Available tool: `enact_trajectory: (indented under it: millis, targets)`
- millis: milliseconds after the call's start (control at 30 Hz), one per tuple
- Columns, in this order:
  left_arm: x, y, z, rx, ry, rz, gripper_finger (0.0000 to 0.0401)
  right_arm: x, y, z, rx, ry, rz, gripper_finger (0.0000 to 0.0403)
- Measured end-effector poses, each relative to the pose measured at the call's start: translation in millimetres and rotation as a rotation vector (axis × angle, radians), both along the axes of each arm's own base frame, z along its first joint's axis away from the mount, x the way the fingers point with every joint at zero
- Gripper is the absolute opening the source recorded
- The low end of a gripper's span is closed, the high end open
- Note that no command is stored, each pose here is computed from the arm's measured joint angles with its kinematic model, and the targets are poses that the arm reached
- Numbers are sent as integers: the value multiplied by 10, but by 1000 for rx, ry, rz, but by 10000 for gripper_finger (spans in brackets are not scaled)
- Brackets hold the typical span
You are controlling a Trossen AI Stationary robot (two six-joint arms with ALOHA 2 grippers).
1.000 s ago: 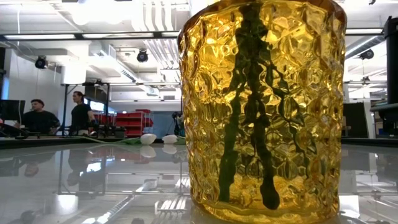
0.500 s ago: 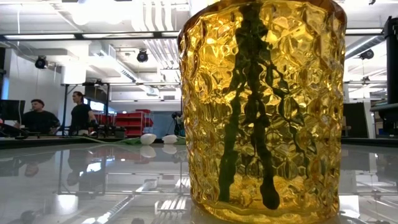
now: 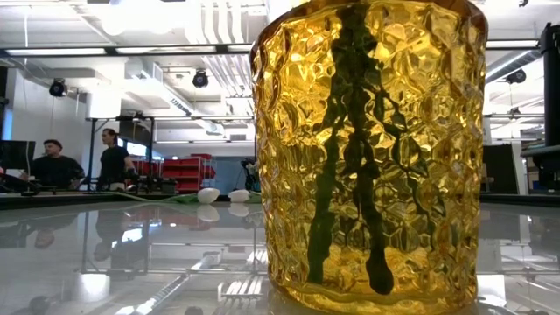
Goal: Sort flowers into vase by color
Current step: Put the white flower into the red vase
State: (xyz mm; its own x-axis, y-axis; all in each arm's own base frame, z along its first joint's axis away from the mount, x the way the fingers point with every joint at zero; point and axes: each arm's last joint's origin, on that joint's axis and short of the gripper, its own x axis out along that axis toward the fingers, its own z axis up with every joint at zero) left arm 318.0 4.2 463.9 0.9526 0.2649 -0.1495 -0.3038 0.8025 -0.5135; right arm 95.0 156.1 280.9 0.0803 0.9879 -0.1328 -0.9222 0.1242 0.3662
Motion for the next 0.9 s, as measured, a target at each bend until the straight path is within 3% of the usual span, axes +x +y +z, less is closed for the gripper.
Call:
enact_trajectory:
  millis: [233,500,667,767,900]
  targets:
    - [-1,6,2,2,-2,14,206,-1,2,-16,7,152,-12,155]
    - [-3,9,4,15,0,22,206,0,3,47,22,158,-13,156]
    - [-3,10,4,31,5,22,206,-2,-15,16,-67,277,-70,158]
    - [-3,9,3,44,9,20,206,-5,-31,18,-113,323,-104,168]
    - [-3,9,3,58,14,17,206,-5,-31,176,-77,308,-101,195]
